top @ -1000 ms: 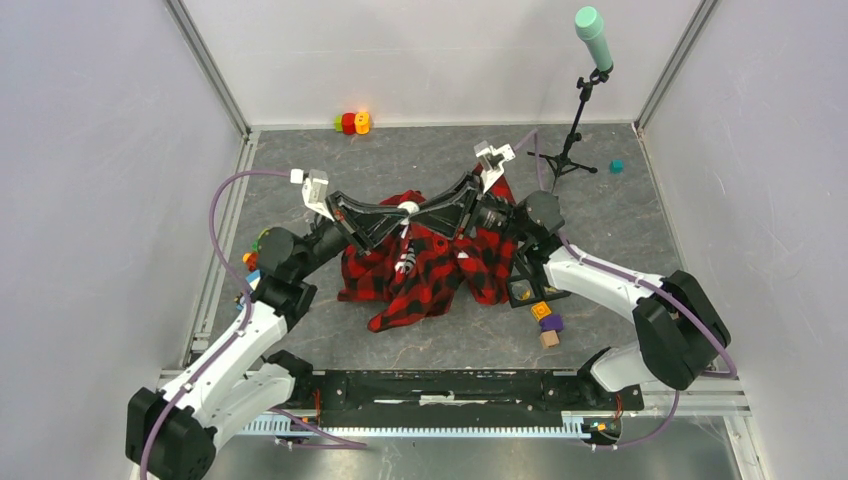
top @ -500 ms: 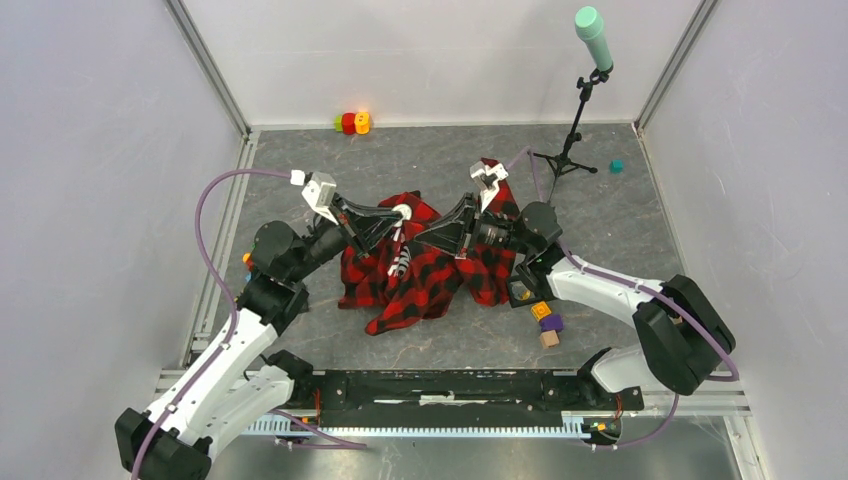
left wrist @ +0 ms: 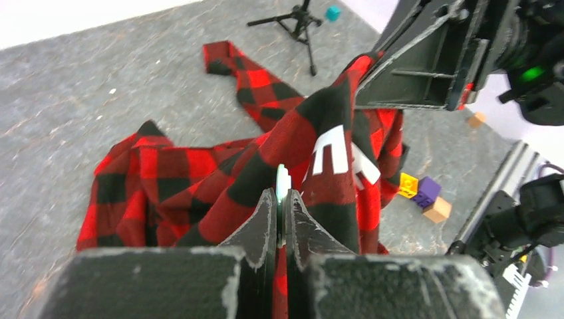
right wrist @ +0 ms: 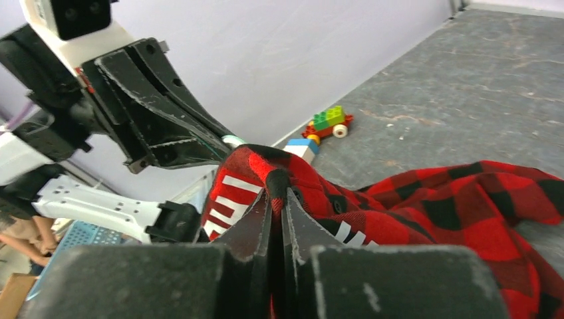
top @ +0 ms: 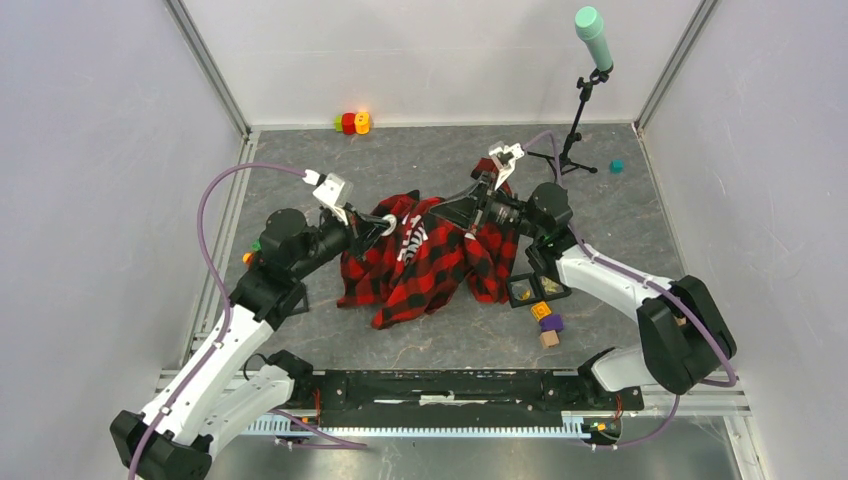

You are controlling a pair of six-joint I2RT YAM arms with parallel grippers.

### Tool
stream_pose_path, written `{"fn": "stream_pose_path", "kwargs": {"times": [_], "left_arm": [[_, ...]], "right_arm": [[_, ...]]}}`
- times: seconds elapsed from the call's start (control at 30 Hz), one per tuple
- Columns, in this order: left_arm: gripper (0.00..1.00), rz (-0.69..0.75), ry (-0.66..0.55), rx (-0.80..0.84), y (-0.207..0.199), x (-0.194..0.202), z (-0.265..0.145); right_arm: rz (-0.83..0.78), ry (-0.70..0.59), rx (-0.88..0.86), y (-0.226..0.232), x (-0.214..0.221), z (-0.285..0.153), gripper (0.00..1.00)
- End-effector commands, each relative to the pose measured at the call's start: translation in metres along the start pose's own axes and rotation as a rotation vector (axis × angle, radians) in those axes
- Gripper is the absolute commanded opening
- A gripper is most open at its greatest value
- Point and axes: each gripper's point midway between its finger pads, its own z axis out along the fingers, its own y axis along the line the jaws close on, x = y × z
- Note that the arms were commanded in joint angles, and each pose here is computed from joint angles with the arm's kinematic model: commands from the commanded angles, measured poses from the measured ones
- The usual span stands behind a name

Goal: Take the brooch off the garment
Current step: Remove the brooch from the clothes.

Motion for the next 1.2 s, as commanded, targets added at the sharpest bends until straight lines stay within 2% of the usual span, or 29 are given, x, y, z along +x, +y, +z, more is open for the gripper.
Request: {"fn": "stream_pose_path", "kwargs": {"times": [0.0, 0.17, 0.23, 0.27, 0.37, 0.43, 0.57, 0.67, 0.73, 0.87, 1.0, 1.17], "left_arm": [[0.02, 0.030, 0.007, -0.159, 0.023, -0.012, -0.010], [0.02, -0.059, -0.014, -0.313, 0.041, -0.027, -0.022], [0.02, -0.101, -0.002, -0.345, 0.043, -0.030, -0.025], [0.02, -0.123, 0.000, -0.347, 0.042, -0.032, -0.025], [0.02, -0.213, -0.021, -0.256, 0.022, -0.039, -0.020], [0.02, -0.283, -0.055, -0.176, 0.007, -0.047, -0.016], [0.02, -0.424, -0.139, 0.022, -0.026, -0.064, -0.008], [0.02, -0.513, -0.210, 0.181, -0.048, -0.076, -0.006], [0.02, -0.561, -0.269, 0.266, -0.058, -0.086, -0.008], [0.02, -0.592, -0.312, 0.348, -0.067, -0.095, -0.010], [0.02, -0.592, -0.349, 0.402, -0.073, -0.102, -0.014], [0.02, -0.574, -0.355, 0.429, -0.077, -0.103, -0.016]], "right_arm": [[-0.103, -0.030, 0.064, -0.009, -0.024, -0.002, 0.12], [-0.203, 0.062, 0.278, -0.052, -0.013, -0.017, 0.22], [-0.241, 0.083, 0.365, -0.066, -0.013, -0.024, 0.23], [-0.256, 0.089, 0.395, -0.070, -0.015, -0.027, 0.28], [-0.260, 0.090, 0.398, -0.065, -0.018, -0.027, 0.72], [-0.276, 0.079, 0.360, -0.051, -0.021, -0.023, 0.85], [-0.263, -0.040, 0.179, 0.001, -0.037, -0.015, 0.86], [-0.179, -0.163, 0.014, 0.043, -0.049, -0.018, 0.82], [-0.157, -0.189, -0.009, 0.055, -0.052, -0.017, 0.78], [-0.188, -0.195, -0.030, 0.073, -0.048, -0.008, 0.75], [-0.125, -0.230, -0.137, 0.092, -0.048, -0.007, 0.67], [-0.097, -0.232, -0.159, 0.097, -0.048, 0.001, 0.53]]}}
